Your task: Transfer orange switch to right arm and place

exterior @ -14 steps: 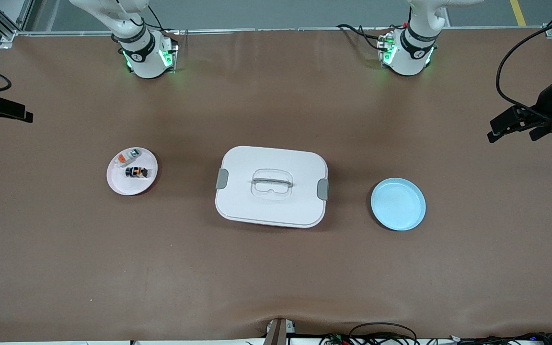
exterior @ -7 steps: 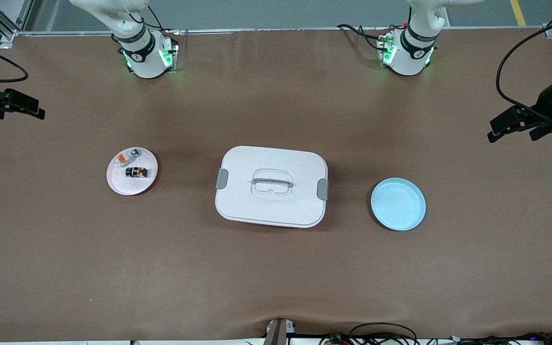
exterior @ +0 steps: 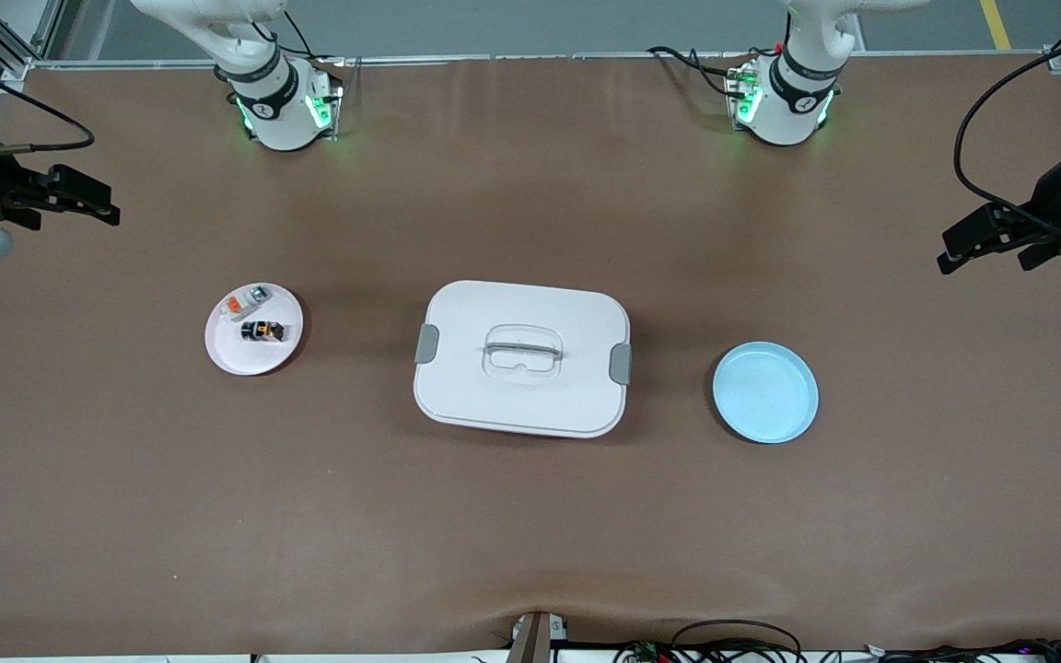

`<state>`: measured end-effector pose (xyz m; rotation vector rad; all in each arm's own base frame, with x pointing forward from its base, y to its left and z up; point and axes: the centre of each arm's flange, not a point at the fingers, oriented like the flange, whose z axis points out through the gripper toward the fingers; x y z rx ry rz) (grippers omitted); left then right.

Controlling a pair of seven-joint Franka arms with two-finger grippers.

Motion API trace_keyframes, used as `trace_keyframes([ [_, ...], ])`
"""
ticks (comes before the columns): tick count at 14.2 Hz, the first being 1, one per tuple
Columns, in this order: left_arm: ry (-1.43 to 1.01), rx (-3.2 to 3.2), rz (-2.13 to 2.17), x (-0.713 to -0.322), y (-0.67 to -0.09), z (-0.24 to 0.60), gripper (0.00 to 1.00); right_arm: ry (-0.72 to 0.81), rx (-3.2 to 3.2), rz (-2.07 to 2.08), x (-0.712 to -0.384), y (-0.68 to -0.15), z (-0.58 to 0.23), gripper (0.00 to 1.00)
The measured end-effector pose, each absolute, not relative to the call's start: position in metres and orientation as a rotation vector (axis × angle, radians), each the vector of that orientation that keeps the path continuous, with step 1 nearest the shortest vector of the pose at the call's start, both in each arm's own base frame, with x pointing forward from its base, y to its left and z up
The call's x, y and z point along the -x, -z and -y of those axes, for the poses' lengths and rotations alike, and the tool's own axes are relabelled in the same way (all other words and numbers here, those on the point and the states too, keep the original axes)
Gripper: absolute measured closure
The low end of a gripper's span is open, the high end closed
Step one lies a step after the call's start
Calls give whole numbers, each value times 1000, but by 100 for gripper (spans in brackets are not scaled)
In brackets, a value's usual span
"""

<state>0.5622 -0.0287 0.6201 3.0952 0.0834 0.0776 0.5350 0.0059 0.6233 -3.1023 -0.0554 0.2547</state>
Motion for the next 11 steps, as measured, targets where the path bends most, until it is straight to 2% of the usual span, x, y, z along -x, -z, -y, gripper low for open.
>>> trace_keyframes([
  [11,51,-3102,-82,-553,-613,28,0,-202,3107,41,-537,-624,-1,0],
])
